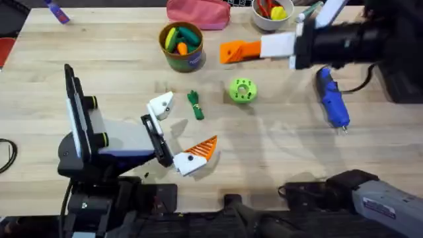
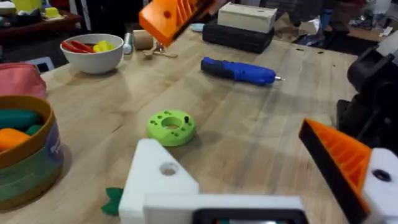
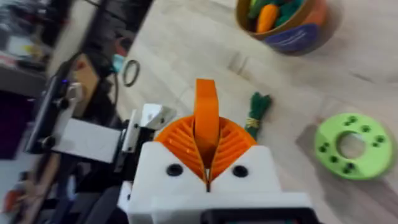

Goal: Pick up the gripper from the table and insert it into the empty holder that is missing its gripper. Then pick up a screw, insert it into the mounting hole, and use the screwdriver to tighten it. Finally, clean up the table by picking up the vegetable and placing it into the bucket.

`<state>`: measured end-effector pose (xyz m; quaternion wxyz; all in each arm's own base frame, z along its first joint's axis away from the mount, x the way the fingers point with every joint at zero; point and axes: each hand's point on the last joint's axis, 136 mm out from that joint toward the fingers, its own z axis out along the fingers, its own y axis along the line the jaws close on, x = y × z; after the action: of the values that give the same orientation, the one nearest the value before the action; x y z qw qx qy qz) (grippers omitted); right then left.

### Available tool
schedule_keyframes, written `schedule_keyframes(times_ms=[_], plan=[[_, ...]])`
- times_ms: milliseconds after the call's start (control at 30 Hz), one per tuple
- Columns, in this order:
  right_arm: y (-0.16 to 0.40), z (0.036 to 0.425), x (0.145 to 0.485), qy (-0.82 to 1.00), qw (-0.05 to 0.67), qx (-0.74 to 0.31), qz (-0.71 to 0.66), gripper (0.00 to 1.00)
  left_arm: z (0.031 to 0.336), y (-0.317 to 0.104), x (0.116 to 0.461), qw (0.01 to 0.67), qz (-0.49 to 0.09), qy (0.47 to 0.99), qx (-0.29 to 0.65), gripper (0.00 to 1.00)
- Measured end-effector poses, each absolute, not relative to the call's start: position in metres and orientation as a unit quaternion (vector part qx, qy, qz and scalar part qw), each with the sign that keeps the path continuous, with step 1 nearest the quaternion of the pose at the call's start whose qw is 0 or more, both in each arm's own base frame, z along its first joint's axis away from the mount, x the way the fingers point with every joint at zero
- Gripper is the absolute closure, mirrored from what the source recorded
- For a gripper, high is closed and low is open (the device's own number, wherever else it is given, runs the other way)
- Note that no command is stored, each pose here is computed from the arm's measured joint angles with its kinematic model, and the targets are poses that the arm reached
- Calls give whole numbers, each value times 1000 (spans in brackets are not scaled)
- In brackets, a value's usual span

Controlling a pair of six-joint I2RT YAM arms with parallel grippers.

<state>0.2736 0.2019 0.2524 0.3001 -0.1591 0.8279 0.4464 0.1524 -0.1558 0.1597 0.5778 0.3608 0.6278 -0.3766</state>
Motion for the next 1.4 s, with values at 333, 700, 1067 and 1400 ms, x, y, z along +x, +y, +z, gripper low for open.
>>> schedule_keyframes(times_ms=[333, 700, 1067, 1400], plan=[[227, 247, 242, 743, 243, -181, 596, 993, 160, -156, 152, 578, -377, 628, 361, 15], [237, 221, 225, 709, 118, -193, 667, 993, 160, -156, 152, 578, -377, 628, 361, 16], [254, 193, 209, 681, -5, -210, 702, 993, 160, -156, 152, 578, -377, 628, 361, 15], [261, 201, 218, 666, 10, -240, 706, 993, 160, -156, 152, 578, -377, 628, 361, 15]])
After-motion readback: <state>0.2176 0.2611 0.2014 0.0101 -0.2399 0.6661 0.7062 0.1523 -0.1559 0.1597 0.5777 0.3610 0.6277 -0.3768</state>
